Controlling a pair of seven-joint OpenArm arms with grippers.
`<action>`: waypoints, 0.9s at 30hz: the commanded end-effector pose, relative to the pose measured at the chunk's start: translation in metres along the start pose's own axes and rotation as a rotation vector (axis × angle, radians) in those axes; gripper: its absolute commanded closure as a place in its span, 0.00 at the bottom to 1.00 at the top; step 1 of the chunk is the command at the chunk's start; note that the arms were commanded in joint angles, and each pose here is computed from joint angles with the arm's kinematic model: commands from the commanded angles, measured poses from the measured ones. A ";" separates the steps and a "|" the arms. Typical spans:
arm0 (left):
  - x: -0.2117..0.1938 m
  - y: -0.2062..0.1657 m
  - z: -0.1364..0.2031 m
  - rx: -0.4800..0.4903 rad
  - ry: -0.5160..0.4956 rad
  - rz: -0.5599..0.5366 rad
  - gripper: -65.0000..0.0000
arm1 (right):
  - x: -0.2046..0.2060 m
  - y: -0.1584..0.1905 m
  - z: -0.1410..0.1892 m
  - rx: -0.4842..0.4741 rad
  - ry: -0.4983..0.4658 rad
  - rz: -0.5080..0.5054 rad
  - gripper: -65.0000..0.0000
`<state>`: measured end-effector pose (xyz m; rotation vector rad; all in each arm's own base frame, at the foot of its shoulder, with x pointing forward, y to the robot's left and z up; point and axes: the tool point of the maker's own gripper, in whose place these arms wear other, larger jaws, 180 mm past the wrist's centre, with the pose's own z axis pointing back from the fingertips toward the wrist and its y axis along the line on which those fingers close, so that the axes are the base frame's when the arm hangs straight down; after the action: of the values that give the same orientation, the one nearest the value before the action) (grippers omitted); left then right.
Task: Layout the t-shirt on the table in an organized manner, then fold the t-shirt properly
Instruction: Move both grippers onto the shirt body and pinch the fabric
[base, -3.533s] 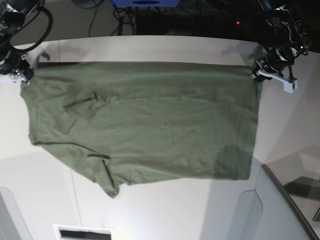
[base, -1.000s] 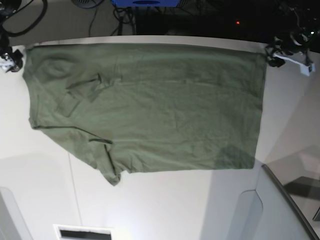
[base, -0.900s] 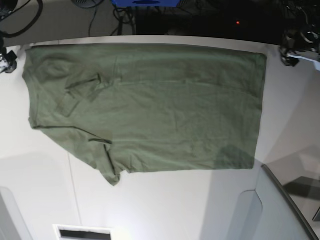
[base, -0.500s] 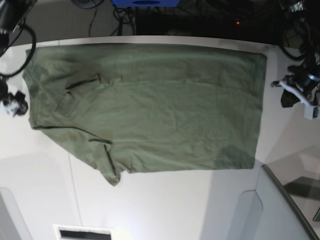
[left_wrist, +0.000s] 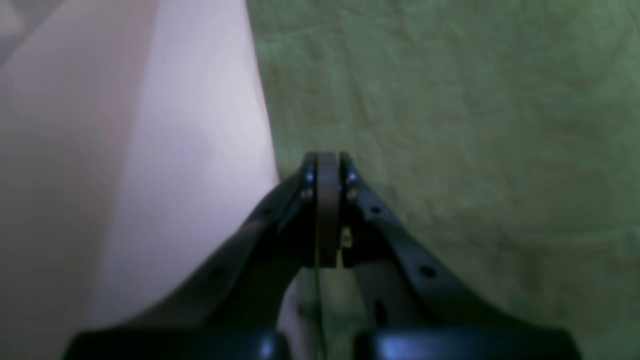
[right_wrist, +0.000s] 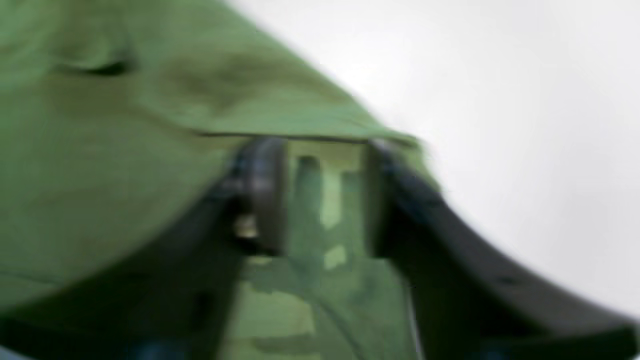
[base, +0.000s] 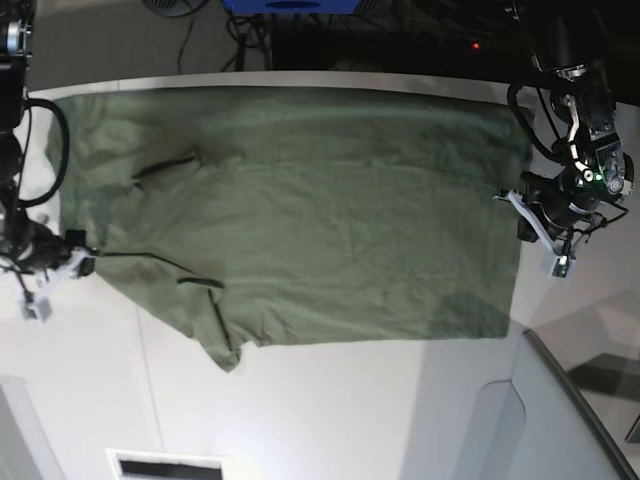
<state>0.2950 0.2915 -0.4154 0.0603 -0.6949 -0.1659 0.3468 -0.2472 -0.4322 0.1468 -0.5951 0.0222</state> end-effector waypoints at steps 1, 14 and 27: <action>0.010 0.003 -0.001 0.003 -0.042 0.006 1.00 | 0.022 0.001 0.006 0.001 -0.053 0.014 0.87; 0.017 -0.080 -0.039 -0.074 -0.100 0.119 1.00 | -0.013 0.058 -0.032 0.116 0.032 -0.088 0.99; 0.039 -0.164 -0.050 -0.198 -0.107 0.042 1.00 | -0.012 0.047 -0.034 0.049 0.038 -0.073 0.97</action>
<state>0.3218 0.1209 -0.4603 -0.1588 -0.7313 -0.2034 0.3335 -0.1872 -0.4787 0.2241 -0.4861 -0.0342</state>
